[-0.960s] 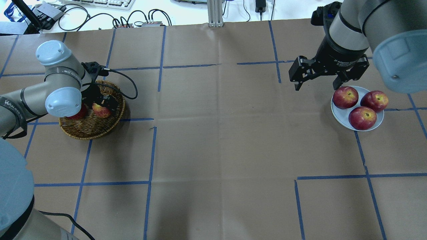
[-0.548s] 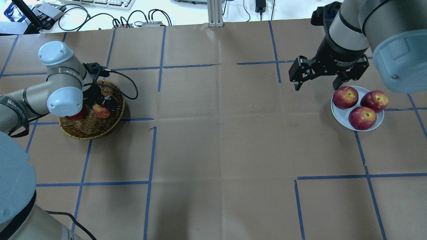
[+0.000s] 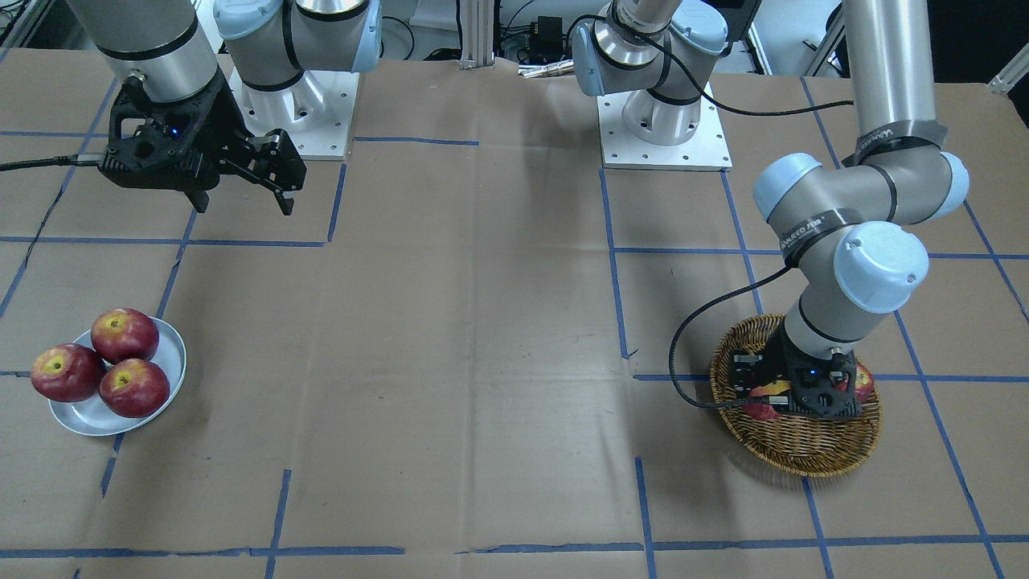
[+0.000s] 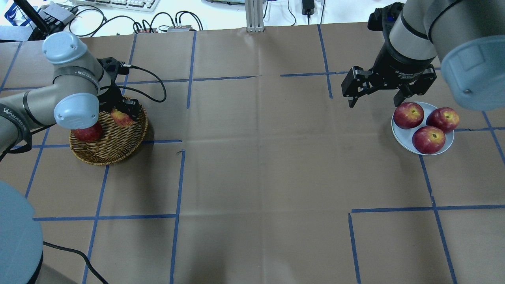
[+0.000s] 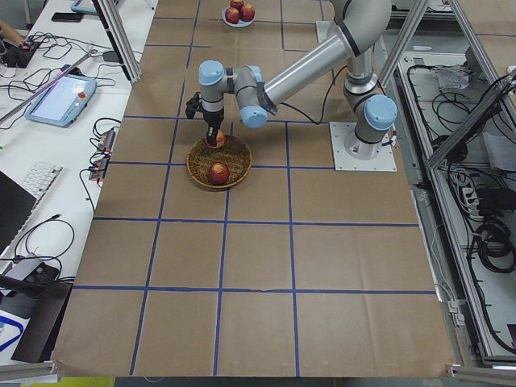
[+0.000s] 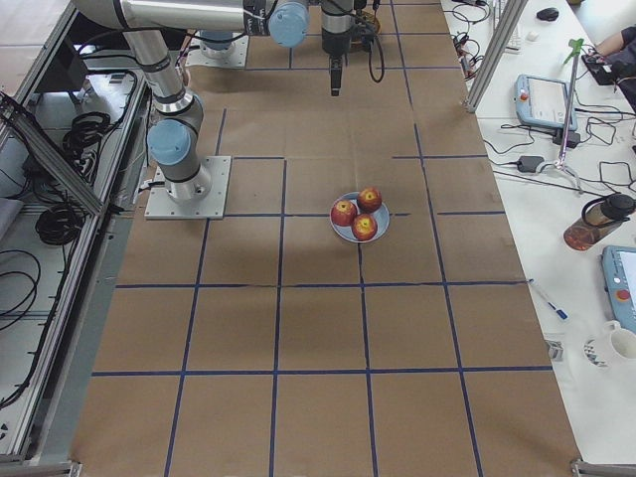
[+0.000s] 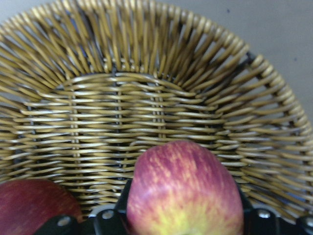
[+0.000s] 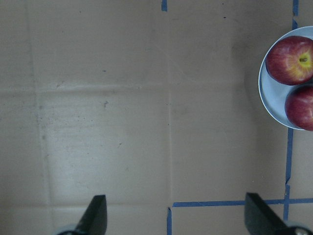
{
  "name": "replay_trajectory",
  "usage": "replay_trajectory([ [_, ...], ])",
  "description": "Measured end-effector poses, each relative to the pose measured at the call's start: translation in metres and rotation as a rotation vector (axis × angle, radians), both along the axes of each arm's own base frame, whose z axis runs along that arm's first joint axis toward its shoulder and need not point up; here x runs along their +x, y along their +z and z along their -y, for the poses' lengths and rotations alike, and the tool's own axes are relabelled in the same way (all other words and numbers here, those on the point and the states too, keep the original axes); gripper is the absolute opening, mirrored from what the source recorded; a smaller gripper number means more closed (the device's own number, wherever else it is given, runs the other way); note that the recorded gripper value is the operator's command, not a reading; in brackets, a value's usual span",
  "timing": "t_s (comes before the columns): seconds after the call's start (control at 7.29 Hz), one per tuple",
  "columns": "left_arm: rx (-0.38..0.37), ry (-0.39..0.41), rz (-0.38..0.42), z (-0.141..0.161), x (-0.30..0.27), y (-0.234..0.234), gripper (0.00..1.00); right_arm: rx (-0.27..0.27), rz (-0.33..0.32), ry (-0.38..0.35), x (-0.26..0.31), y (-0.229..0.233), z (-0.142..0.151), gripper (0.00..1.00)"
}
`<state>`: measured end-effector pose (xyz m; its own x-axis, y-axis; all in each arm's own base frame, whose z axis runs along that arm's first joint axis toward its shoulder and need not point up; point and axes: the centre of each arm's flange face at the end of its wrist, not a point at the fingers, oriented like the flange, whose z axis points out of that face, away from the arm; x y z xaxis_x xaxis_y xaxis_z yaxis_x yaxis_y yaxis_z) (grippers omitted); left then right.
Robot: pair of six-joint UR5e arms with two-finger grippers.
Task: Transfer apple from basket to plate
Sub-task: 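Lift the apple with the left gripper and carry it to the table center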
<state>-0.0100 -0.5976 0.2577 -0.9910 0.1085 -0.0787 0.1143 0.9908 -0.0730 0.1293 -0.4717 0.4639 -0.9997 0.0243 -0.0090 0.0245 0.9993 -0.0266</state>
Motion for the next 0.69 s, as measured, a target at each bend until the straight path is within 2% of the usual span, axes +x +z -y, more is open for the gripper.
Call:
replay_trajectory([
  [0.27, -0.037, 0.054, -0.022, -0.015, -0.106, 0.026, 0.6, 0.0, 0.0, 0.0, 0.0, 0.0, 0.0, 1.0],
  [0.69, -0.04, 0.122, -0.062, -0.054, -0.269, 0.014, 0.61, 0.0, 0.001, 0.0, 0.0, 0.0, 0.0, 1.0],
])
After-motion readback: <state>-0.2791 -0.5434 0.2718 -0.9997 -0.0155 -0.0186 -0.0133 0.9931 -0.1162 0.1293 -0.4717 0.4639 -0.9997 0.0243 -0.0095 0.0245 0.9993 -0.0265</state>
